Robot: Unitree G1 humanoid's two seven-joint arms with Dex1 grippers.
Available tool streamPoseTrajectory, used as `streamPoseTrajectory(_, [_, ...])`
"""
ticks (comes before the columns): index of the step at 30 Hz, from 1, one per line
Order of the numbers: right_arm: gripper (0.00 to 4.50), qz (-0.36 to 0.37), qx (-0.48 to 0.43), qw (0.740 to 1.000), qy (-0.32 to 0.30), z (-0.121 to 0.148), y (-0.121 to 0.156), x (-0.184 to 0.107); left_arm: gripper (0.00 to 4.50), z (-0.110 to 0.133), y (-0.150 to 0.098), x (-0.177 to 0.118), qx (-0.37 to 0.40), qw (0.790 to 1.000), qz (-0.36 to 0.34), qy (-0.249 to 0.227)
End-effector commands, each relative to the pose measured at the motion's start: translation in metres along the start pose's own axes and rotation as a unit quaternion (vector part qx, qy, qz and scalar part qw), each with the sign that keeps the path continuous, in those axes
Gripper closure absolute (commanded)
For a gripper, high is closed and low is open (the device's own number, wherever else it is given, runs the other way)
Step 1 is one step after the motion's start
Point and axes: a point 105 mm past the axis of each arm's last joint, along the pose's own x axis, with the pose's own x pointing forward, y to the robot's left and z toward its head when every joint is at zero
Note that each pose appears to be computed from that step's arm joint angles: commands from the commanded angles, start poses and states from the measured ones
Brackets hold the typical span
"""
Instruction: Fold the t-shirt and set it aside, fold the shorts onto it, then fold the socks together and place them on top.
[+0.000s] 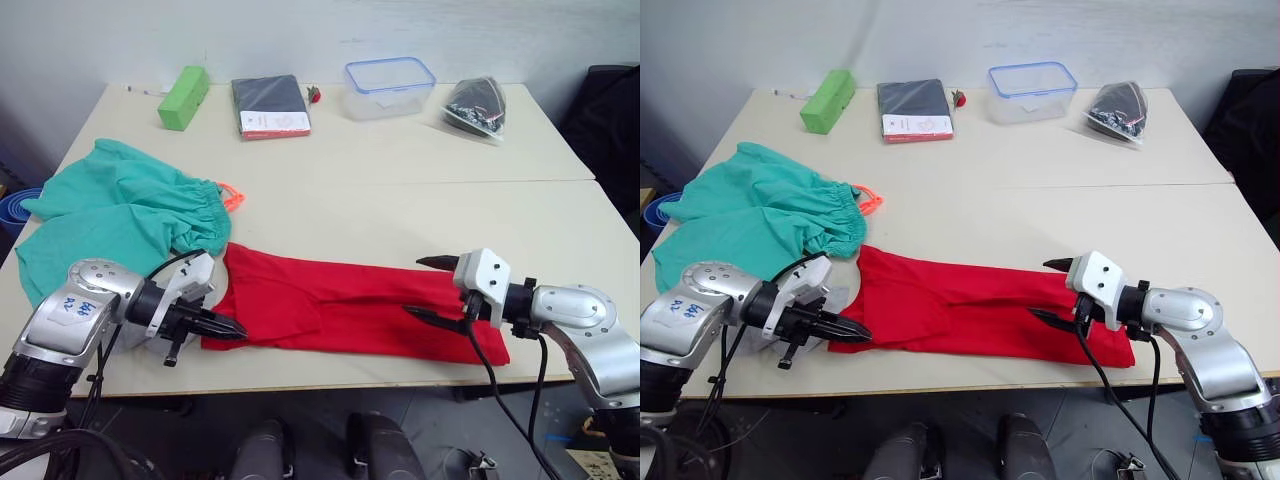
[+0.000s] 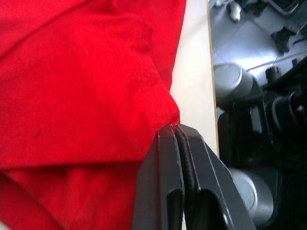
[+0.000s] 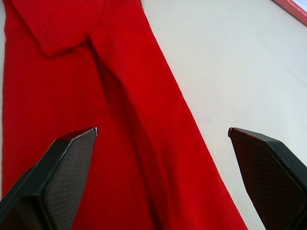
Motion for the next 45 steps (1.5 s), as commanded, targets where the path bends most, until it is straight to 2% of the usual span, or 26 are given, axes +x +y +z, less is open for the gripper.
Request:
streamPoseTrajectory(1, [0.00, -0.001, -0.016, 1.000, -0.009, 0.005, -0.006, -0.002, 4.46, -0.006, -0.003, -0.003, 0.009, 1.000, 0.004, 0.011])
streamPoseTrajectory(4, [0.00, 0.000, -0.013, 1.000, -0.006, 0.005, -0.009, -0.003, 4.46, -0.010, 0.001, -0.004, 0.004, 1.000, 0.017, 0.009])
streamPoseTrajectory(8, [0.00, -0.004, 0.017, 1.000, -0.023, 0.014, -0.015, -0.004, 4.46, 0.002, 0.000, -0.009, -0.009, 0.999, 0.017, -0.027])
streamPoseTrajectory(12, [0.00, -0.012, 0.051, 0.998, -0.040, 0.026, -0.022, 0.000, 3.59, 0.023, 0.000, -0.017, -0.017, 0.996, 0.020, -0.082])
streamPoseTrajectory(18, [0.00, 0.008, 0.065, 0.997, -0.048, 0.037, -0.016, 0.022, 1.71, 0.076, 0.010, -0.031, -0.016, 0.976, 0.044, -0.213])
streamPoseTrajectory(19, [0.00, 0.013, 0.069, 0.996, -0.049, 0.039, -0.015, 0.028, 1.71, 0.082, 0.015, -0.029, -0.013, 0.974, 0.057, -0.221])
streamPoseTrajectory(22, [0.61, 0.016, 0.065, 0.997, -0.043, 0.042, -0.013, 0.047, 1.66, 0.082, 0.037, -0.013, 0.005, 0.974, 0.115, -0.193])
streamPoseTrajectory(25, [1.62, 0.001, 0.058, 0.998, -0.017, 0.037, -0.016, 0.066, 2.28, 0.071, 0.063, 0.008, 0.032, 0.974, 0.182, -0.133])
streamPoseTrajectory(27, [2.33, -0.019, 0.047, 0.999, 0.007, 0.029, -0.017, 0.075, 2.90, 0.062, 0.074, 0.021, 0.053, 0.972, 0.208, -0.097])
streamPoseTrajectory(32, [4.13, -0.033, 0.071, 0.995, 0.057, 0.001, 0.001, 0.078, 4.50, 0.035, 0.073, 0.053, 0.094, 0.973, 0.209, -0.028])
streamPoseTrajectory(33, [4.42, -0.044, 0.083, 0.993, 0.070, -0.007, 0.003, 0.076, 4.50, 0.026, 0.073, 0.055, 0.093, 0.973, 0.210, -0.010])
streamPoseTrajectory(37, [4.47, -0.085, 0.110, 0.985, 0.103, -0.030, 0.004, 0.062, 4.50, 0.012, 0.068, 0.058, 0.093, 0.975, 0.200, 0.018])
streamPoseTrajectory(42, [4.47, -0.150, 0.138, 0.968, 0.148, -0.061, -0.002, 0.012, 4.50, -0.002, 0.065, 0.052, 0.083, 0.977, 0.194, 0.035])
streamPoseTrajectory(45, [4.47, -0.215, 0.148, 0.946, 0.190, -0.085, -0.018, -0.033, 4.50, -0.005, 0.065, 0.046, 0.072, 0.977, 0.200, 0.030])
